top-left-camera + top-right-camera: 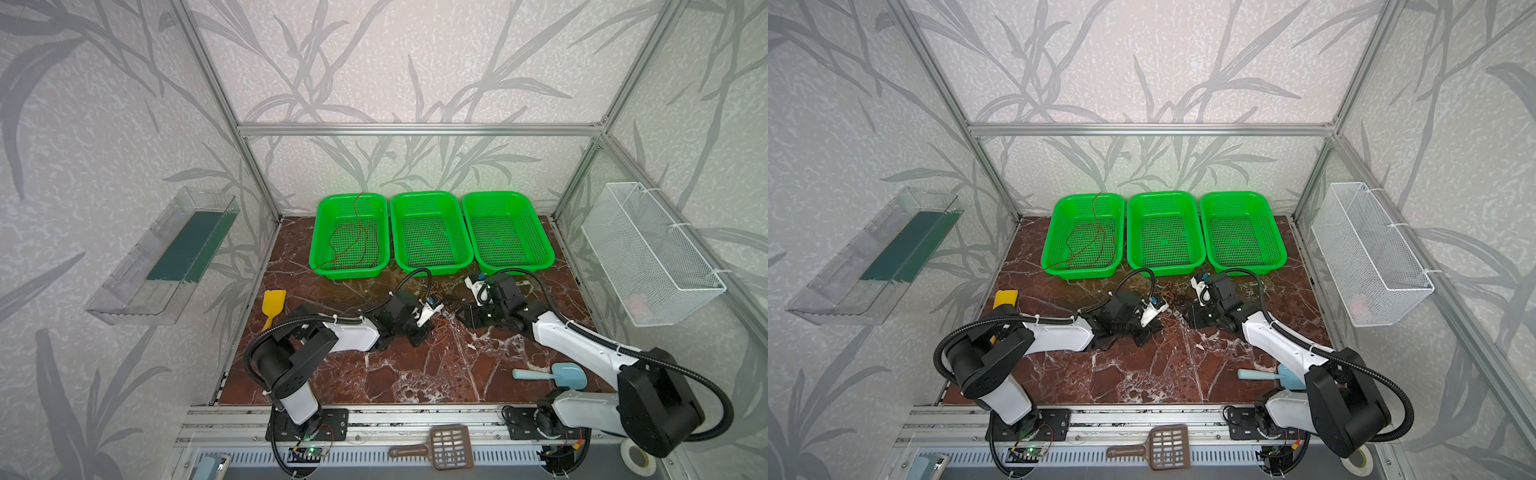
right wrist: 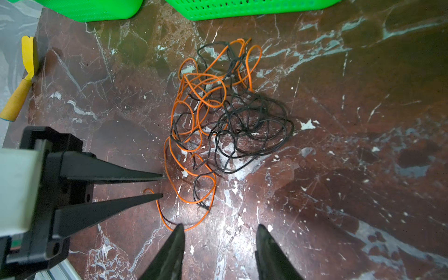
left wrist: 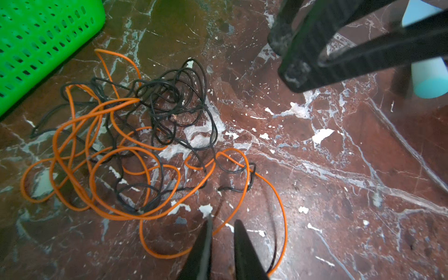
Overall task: Untangle the cables
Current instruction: 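Move the left gripper back to the orange and black wire pile, then grasp an orange wire with the right gripper while the left gripper holds the pile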
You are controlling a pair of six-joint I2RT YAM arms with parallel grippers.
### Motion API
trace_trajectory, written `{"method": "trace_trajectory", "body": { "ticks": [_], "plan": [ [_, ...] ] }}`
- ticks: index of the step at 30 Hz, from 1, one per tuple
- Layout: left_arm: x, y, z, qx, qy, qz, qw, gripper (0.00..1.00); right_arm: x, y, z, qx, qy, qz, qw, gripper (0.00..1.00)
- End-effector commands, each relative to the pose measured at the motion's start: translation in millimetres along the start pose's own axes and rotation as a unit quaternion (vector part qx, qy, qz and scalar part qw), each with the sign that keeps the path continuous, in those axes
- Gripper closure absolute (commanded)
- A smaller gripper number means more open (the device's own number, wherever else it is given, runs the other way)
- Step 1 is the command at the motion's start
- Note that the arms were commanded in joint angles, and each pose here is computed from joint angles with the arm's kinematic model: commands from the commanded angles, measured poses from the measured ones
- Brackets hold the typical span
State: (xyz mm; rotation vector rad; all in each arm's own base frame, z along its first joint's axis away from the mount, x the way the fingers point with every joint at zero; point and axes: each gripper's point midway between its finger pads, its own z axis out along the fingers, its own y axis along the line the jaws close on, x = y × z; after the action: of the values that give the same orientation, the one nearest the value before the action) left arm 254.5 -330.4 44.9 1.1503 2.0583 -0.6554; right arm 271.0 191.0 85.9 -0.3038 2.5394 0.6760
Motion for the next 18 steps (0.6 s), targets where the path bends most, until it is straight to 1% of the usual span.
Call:
{"method": "trace_trajectory", "body": {
  "ticks": [1, 4, 7, 10, 13, 16, 18],
  "plan": [
    [4, -5, 0, 0.005, 0.011, 0.008, 1.0, 0.9, -3, 2, -4, -0.008, -0.012, 0.001, 1.0, 0.54],
    [7, -6, 0, 0.007, 0.02, 0.008, 1.0, 1.0, -2, 3, -3, -0.008, -0.011, 0.001, 1.0, 0.55],
    [-4, -6, -7, -0.005, 0.007, 0.012, 1.0, 1.0, -1, 2, -3, -0.007, -0.01, -0.002, 1.0, 0.56],
    [-27, -4, -23, -0.023, -0.023, 0.013, 0.999, 1.0, -4, 4, -6, -0.009, -0.018, -0.009, 1.0, 0.55],
    [-57, -2, -47, -0.04, -0.059, 0.016, 0.997, 1.0, -13, 12, -13, -0.023, -0.033, -0.018, 0.999, 0.53],
    [-87, -4, -73, -0.049, -0.1, 0.024, 0.993, 1.0, -28, 26, -20, -0.047, -0.048, -0.035, 0.997, 0.49],
    [-106, -5, -89, -0.056, -0.122, 0.04, 0.99, 1.0, -37, 39, -25, -0.072, -0.054, -0.059, 0.994, 0.45]
  ]
}}
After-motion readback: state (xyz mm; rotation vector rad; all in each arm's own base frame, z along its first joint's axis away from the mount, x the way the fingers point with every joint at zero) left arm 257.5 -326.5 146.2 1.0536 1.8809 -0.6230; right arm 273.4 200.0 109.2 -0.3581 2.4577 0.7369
